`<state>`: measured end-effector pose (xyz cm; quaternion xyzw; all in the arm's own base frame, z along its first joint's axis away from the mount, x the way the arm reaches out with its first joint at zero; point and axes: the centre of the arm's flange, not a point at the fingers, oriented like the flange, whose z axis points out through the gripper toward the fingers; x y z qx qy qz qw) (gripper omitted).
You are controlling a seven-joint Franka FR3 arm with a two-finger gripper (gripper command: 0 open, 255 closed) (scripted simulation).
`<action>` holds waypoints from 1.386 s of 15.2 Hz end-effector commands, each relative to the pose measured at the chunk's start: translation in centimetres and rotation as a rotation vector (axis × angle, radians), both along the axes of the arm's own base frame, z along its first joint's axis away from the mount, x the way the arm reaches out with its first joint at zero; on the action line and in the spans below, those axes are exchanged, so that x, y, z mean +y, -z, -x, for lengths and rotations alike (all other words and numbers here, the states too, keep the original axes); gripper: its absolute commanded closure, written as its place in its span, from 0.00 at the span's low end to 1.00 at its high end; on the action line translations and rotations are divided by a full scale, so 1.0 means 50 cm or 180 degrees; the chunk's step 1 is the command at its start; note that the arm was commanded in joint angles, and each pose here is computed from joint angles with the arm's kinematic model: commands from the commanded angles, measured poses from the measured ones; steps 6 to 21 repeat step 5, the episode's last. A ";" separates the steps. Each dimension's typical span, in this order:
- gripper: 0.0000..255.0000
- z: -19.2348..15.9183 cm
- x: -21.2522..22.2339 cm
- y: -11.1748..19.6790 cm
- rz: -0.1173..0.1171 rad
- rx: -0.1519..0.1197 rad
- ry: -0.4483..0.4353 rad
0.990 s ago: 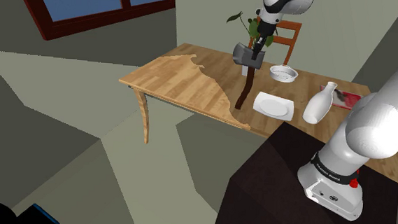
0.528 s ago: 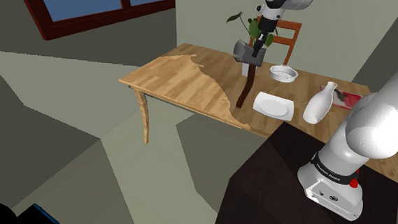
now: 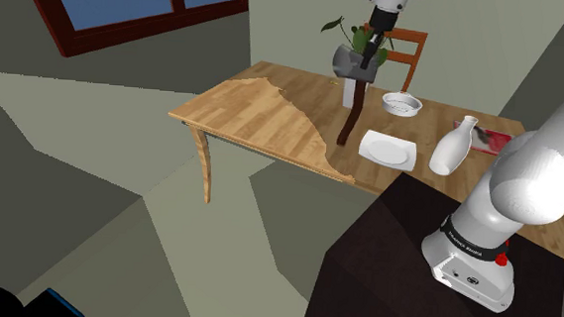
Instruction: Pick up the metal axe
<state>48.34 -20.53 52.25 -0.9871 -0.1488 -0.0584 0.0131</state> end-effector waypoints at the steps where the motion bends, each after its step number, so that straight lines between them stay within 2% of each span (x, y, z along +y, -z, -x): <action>1: 1.00 -0.001 -0.001 -0.024 0.0000 -0.0001 0.0000; 4: 1.00 -0.001 -0.001 -0.046 0.0000 -0.0001 0.0000; 21: 1.00 -0.001 -0.001 -0.046 0.0000 -0.0001 0.0000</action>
